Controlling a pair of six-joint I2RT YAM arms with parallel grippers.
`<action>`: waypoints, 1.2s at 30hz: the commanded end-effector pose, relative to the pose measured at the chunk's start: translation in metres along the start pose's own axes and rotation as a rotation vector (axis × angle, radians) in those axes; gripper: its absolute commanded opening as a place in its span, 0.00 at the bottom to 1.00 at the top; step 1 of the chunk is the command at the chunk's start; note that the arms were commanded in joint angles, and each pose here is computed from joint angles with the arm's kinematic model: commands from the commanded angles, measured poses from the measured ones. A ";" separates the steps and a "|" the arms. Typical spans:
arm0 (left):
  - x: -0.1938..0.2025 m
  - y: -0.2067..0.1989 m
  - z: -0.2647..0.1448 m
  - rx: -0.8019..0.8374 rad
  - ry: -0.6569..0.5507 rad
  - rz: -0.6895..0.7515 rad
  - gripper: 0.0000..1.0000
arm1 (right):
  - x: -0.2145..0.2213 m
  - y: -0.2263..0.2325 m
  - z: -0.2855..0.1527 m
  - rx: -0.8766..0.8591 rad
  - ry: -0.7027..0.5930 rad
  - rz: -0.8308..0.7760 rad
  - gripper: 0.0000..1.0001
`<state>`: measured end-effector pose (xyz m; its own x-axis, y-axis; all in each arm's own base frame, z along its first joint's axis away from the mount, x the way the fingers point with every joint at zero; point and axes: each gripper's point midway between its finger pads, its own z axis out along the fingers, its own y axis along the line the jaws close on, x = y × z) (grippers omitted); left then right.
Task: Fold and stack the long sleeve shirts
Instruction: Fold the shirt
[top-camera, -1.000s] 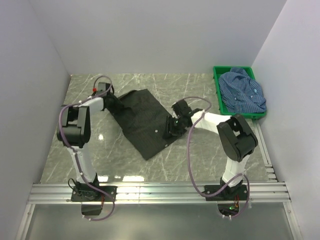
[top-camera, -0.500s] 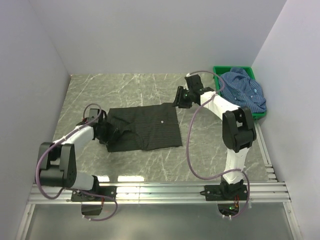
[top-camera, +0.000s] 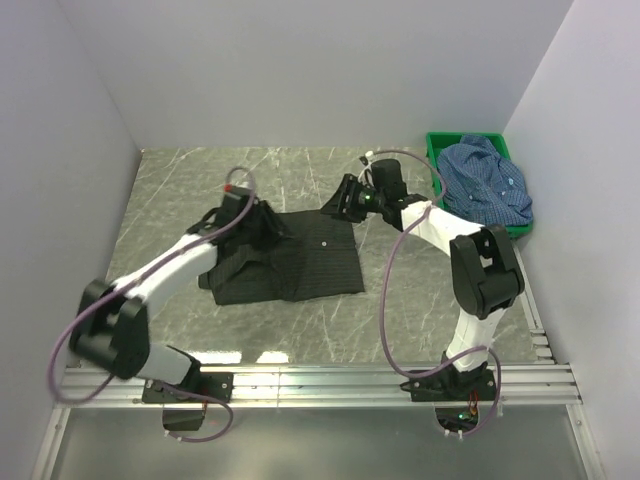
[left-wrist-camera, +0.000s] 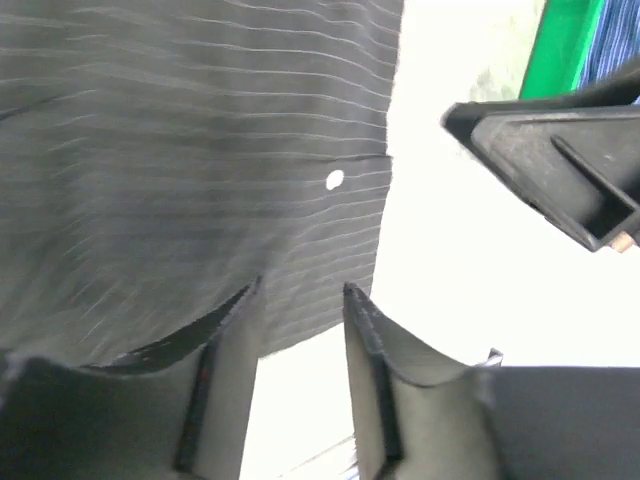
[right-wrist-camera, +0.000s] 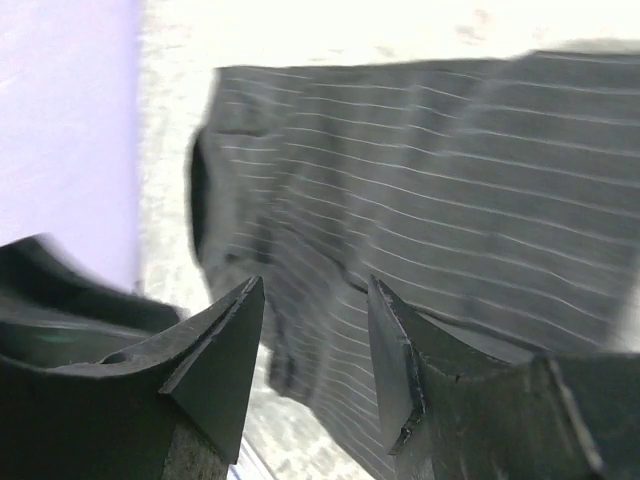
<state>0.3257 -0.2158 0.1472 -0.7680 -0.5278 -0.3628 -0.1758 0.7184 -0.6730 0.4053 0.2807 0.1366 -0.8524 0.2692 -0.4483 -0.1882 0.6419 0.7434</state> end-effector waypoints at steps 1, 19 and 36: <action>0.006 -0.035 0.039 0.126 0.055 0.023 0.40 | -0.001 0.025 0.012 -0.125 -0.009 -0.001 0.54; -0.005 0.103 0.111 -0.192 -0.019 -0.165 0.23 | 0.038 -0.093 0.061 0.061 0.065 0.145 0.51; -0.044 0.002 0.020 -0.044 -0.091 -0.012 0.58 | 0.022 -0.011 -0.017 -0.079 0.021 0.044 0.51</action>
<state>0.3867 -0.1974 0.1036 -0.7125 -0.6092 -0.3482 -0.2785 0.7010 -0.6566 0.4040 0.2541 0.0913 -0.8729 0.3268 -0.3622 -0.0958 0.6132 0.7841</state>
